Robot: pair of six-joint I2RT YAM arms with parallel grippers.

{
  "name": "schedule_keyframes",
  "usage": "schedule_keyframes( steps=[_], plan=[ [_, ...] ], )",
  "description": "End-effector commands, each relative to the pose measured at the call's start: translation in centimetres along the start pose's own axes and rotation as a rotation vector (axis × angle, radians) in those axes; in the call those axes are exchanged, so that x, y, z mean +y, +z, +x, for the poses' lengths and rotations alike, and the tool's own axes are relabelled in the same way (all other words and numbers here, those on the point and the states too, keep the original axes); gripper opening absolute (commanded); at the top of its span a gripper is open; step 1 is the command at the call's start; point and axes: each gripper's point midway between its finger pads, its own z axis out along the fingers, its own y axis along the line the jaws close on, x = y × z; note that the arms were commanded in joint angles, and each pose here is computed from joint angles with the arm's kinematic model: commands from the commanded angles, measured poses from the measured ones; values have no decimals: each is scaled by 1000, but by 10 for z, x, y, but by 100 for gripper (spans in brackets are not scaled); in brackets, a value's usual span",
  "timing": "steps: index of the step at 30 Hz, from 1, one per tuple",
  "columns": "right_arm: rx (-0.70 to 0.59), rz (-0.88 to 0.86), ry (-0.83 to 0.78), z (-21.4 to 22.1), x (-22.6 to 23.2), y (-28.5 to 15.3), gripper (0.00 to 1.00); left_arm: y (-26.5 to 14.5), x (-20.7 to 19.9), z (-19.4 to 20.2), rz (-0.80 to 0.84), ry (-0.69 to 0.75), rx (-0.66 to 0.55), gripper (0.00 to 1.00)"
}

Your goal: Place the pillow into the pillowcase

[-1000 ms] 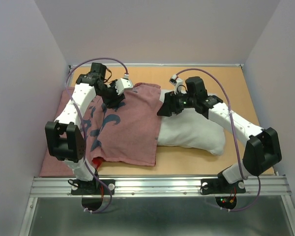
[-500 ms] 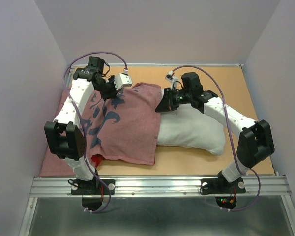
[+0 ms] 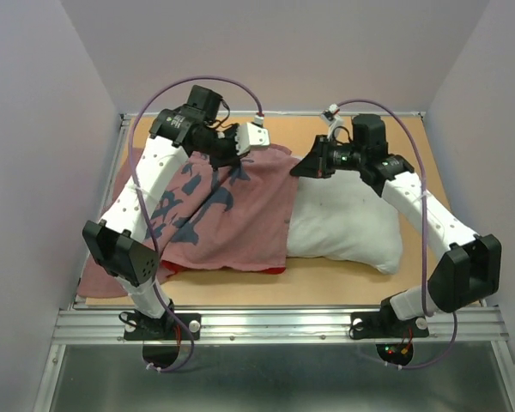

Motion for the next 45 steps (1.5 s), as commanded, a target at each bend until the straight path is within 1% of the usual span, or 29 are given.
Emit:
schedule_keyframes(
  steps=[1,3,4,6,8,9,10,11,12,13,17,18,19,20,21,23,24,25,27,28,29,30,32,33,37,39,40,43,45],
  plan=[
    [-82,-10,-15,-14,8,-29,1,13,-19,-58,25,37,-161,0],
    [-78,27,7,-3,-7,-32,0,45,-21,-44,36,0,-137,0],
    [-84,36,6,2,-7,-37,1,56,-19,-33,24,-18,-99,0],
    [-79,82,20,17,-24,-41,1,86,-20,-1,23,-53,-26,0],
    [-83,132,2,25,-32,-47,1,107,-23,35,-1,-78,70,0],
    [-76,183,-19,32,-45,-48,0,112,-23,48,-15,-84,107,0],
    [-73,201,-37,33,-48,-50,5,117,-27,55,-5,-91,118,0],
    [-52,228,-40,38,-52,-53,13,121,-34,66,6,-96,146,0],
    [-51,274,-79,36,-60,-56,33,118,-35,65,1,-93,137,0],
    [-51,297,-94,32,-63,-60,40,116,-37,63,5,-93,127,0],
    [-116,421,-202,-3,-69,-89,59,95,-29,23,-24,-107,19,0],
    [-141,493,-238,-17,-76,-104,64,89,-24,7,-37,-95,-4,0],
    [-157,543,-253,-24,-82,-113,73,86,-22,0,-41,-92,-10,0],
    [-162,608,-246,-28,-95,-126,77,83,-20,-6,-40,-95,-17,0],
    [-182,680,-262,-37,-104,-140,78,76,-14,-19,-52,-90,-41,0],
    [-165,771,-265,-37,-126,-158,76,69,-13,-37,-43,-92,-91,0],
    [-148,819,-237,-33,-141,-170,75,61,-7,-53,-61,-75,-130,0],
    [-115,848,-222,-24,-154,-174,72,60,-7,-61,-62,-69,-146,0],
    [-7,832,-173,2,-172,-164,67,61,-11,-79,-50,-40,-179,0],
    [44,784,-143,19,-176,-154,62,68,-14,-84,-33,-33,-186,0],
    [101,739,-100,36,-177,-147,60,73,-15,-84,-24,-37,-186,0],
    [167,607,-52,54,-173,-126,58,82,-15,-83,-12,-40,-180,0],
    [218,484,31,73,-166,-111,52,92,-17,-80,6,-44,-177,0],
    [228,376,68,78,-156,-98,50,102,-16,-76,10,-53,-176,0],
    [227,197,133,71,-127,-64,42,126,-10,-73,8,-81,-176,0],
    [208,93,138,58,-100,-38,41,129,-4,-78,3,-91,-189,0],
    [200,51,106,53,-88,-26,41,128,-4,-82,7,-97,-202,0],
    [183,9,108,40,-76,-16,40,116,-3,-91,-6,-84,-233,0],
    [182,10,115,37,-77,-13,38,113,-5,-77,-26,-85,-190,0]
  ],
)
